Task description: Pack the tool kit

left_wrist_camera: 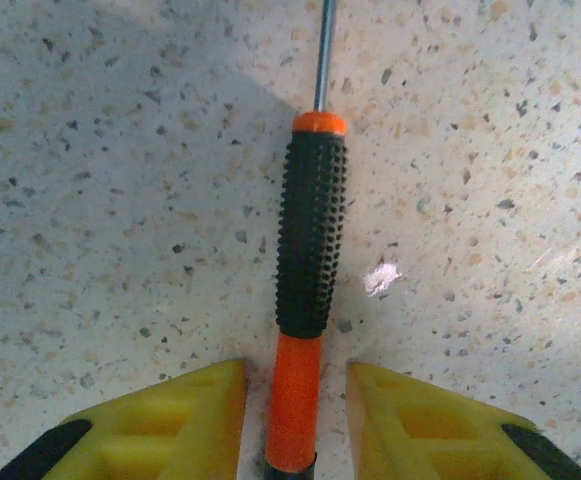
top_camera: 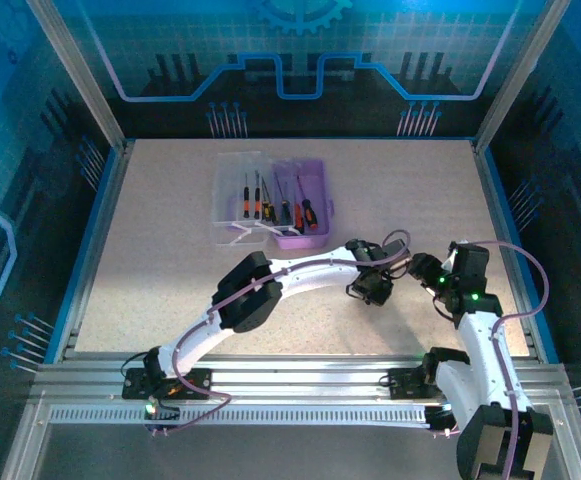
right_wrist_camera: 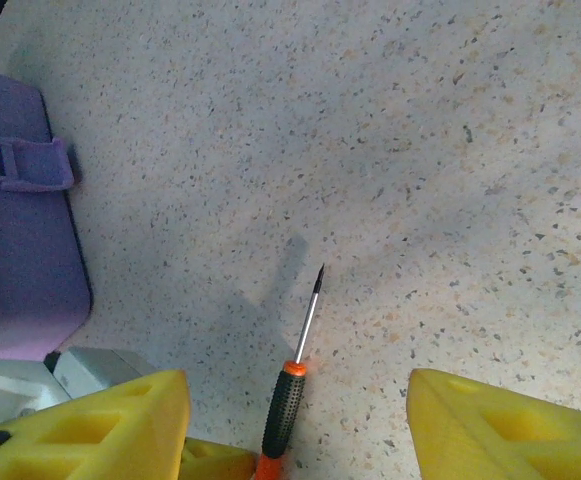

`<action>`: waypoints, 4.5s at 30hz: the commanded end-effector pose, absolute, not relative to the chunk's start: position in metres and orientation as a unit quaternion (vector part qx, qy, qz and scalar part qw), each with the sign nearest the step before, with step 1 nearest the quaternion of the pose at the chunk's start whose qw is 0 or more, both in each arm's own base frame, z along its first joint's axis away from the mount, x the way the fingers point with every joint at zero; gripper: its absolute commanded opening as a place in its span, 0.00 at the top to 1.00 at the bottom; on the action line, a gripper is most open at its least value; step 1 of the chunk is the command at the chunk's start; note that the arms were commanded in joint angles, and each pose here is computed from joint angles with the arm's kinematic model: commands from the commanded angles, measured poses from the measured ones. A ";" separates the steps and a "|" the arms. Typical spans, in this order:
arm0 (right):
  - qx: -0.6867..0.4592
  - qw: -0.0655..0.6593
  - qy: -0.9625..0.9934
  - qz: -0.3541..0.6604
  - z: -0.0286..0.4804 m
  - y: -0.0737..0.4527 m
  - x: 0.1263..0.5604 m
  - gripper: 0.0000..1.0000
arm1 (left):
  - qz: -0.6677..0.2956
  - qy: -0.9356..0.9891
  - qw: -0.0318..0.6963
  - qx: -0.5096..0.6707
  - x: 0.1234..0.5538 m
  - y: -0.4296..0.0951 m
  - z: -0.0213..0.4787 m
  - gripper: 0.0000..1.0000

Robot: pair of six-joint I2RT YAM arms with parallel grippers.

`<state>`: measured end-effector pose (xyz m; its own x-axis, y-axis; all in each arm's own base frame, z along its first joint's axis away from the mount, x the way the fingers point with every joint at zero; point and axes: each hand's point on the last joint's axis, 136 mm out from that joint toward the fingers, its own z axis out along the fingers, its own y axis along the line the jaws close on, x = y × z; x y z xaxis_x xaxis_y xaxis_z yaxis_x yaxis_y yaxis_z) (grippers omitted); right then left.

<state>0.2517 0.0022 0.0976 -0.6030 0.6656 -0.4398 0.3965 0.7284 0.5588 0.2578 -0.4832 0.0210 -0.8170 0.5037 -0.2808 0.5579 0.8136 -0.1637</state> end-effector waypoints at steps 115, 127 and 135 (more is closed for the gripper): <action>0.161 0.310 0.866 0.359 0.097 0.118 0.269 0.40 | -0.013 0.970 0.241 -0.032 0.419 -0.154 0.137 0.82; 0.161 0.310 0.865 0.360 0.098 0.118 0.268 0.40 | -0.011 0.969 0.243 -0.032 0.420 -0.152 0.141 0.80; 0.163 0.311 0.863 0.363 0.099 0.119 0.269 0.40 | -0.012 0.969 0.245 -0.034 0.419 -0.152 0.143 0.78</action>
